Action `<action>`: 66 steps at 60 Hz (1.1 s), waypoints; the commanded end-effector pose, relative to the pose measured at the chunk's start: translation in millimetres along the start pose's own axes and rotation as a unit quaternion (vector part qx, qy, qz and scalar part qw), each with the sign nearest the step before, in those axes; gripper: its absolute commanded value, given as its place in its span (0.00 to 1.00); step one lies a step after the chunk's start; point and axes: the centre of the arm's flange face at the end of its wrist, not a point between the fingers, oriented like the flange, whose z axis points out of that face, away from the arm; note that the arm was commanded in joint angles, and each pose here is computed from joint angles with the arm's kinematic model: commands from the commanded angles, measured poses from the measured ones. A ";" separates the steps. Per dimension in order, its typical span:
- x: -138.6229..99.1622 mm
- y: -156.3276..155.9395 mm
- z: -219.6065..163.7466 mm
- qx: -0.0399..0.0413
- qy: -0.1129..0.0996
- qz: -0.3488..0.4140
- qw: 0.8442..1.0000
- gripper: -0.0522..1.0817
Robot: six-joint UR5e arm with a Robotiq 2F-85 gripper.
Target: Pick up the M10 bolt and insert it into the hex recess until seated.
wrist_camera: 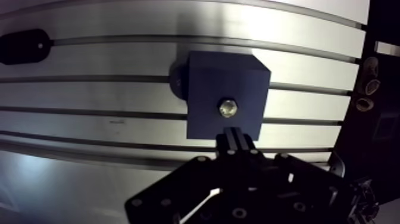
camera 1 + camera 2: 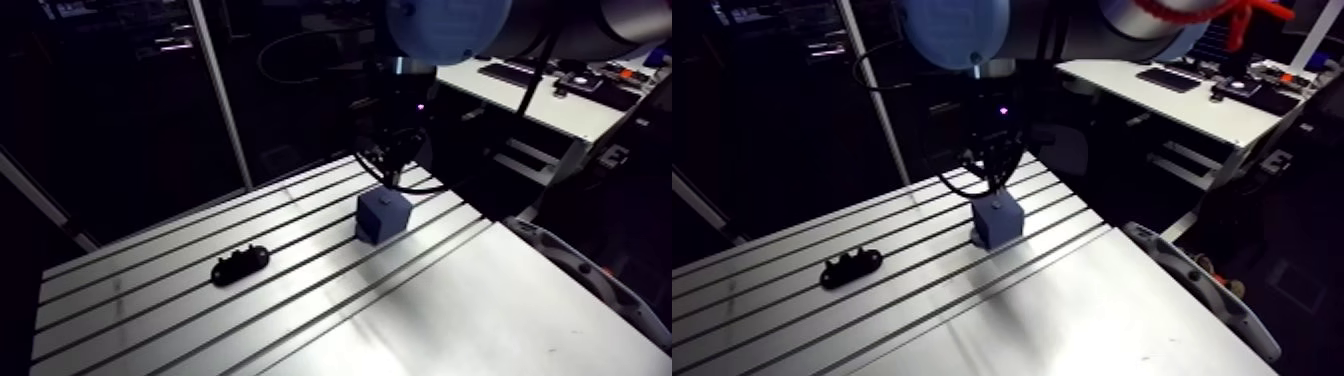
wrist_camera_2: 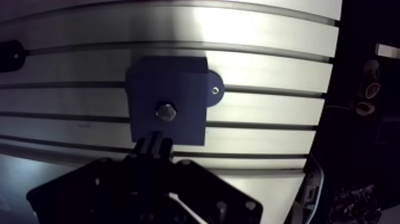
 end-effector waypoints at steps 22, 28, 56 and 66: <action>0.5 0.0 8.3 0.001 0.004 0.000 1.000 1.00; -0.1 2.5 9.1 0.001 0.004 0.002 1.000 1.00; 4.9 5.3 19.6 0.000 0.009 0.003 1.000 1.00; 5.0 4.2 22.6 0.001 0.006 0.002 1.000 1.00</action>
